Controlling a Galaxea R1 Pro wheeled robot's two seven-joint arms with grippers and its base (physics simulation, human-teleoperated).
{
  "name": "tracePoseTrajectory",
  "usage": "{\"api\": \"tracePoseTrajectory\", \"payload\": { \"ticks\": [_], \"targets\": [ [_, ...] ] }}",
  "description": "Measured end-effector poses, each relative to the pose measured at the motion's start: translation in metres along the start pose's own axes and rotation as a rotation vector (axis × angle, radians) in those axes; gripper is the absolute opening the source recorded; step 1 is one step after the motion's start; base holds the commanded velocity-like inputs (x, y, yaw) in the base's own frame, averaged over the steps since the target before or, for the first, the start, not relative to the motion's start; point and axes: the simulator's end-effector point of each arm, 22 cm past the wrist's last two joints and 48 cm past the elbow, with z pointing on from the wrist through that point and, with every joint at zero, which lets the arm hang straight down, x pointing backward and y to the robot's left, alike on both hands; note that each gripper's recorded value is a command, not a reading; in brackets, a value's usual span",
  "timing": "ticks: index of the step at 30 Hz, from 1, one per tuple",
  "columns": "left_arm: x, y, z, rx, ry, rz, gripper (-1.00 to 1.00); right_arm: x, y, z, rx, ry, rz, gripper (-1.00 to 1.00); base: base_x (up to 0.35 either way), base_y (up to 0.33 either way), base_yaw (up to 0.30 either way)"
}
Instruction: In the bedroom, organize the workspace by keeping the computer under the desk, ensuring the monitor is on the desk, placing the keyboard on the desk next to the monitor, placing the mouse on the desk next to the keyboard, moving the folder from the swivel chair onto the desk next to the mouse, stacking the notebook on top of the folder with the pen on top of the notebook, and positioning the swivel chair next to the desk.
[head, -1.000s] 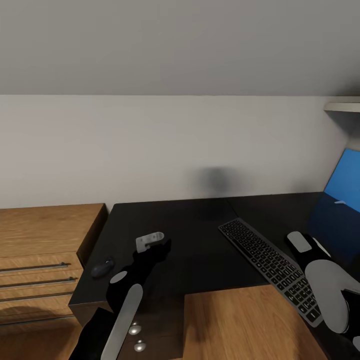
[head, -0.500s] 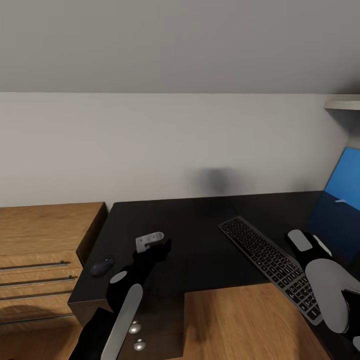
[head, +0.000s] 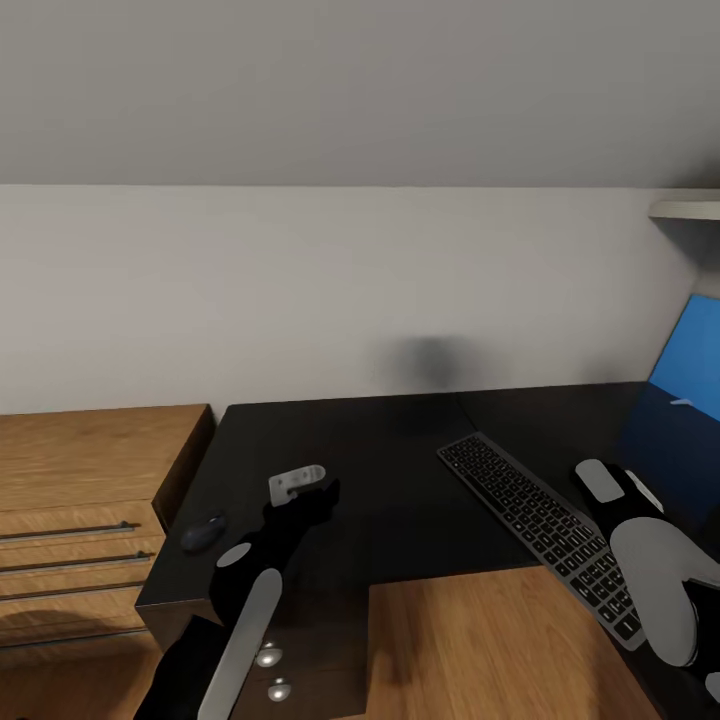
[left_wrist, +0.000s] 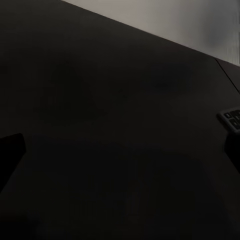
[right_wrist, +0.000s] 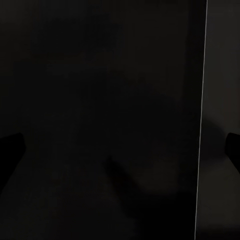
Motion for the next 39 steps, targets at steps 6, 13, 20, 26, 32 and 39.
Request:
{"api": "tracePoseTrajectory", "payload": {
  "ticks": [6,13,20,26,32,39],
  "targets": [
    [0.0,0.0068,0.0005,-0.007,0.0,0.012,1.0,0.0007,0.0013,0.0002,-0.004,0.003,0.008,1.0,-0.099,0.019,0.0],
    [-0.0003,0.0076,0.0002,-0.008,-0.001,0.014,1.0,0.0005,0.0017,-0.0003,-0.005,0.003,0.01,1.0,-0.081,0.016,0.0],
    [-0.0001,0.0077,0.0004,-0.008,0.0,0.014,1.0,0.0003,0.0001,0.0004,0.0,0.0,-0.002,1.0,-0.078,0.108,0.0],
    [-0.0001,0.0076,0.0003,-0.008,0.0,0.014,1.0,0.0002,0.0002,0.0001,-0.001,0.0,0.001,1.0,-0.054,0.07,0.0],
    [0.0004,0.0077,0.0004,-0.008,0.001,0.013,1.0,0.0,-0.0005,0.0003,0.001,-0.002,-0.007,1.0,-0.005,0.091,0.0],
    [0.0005,0.0078,0.0006,-0.009,0.001,0.014,1.0,0.0002,0.0005,0.0002,-0.002,0.0,-0.001,1.0,-0.035,0.046,0.0]
  ]
}}
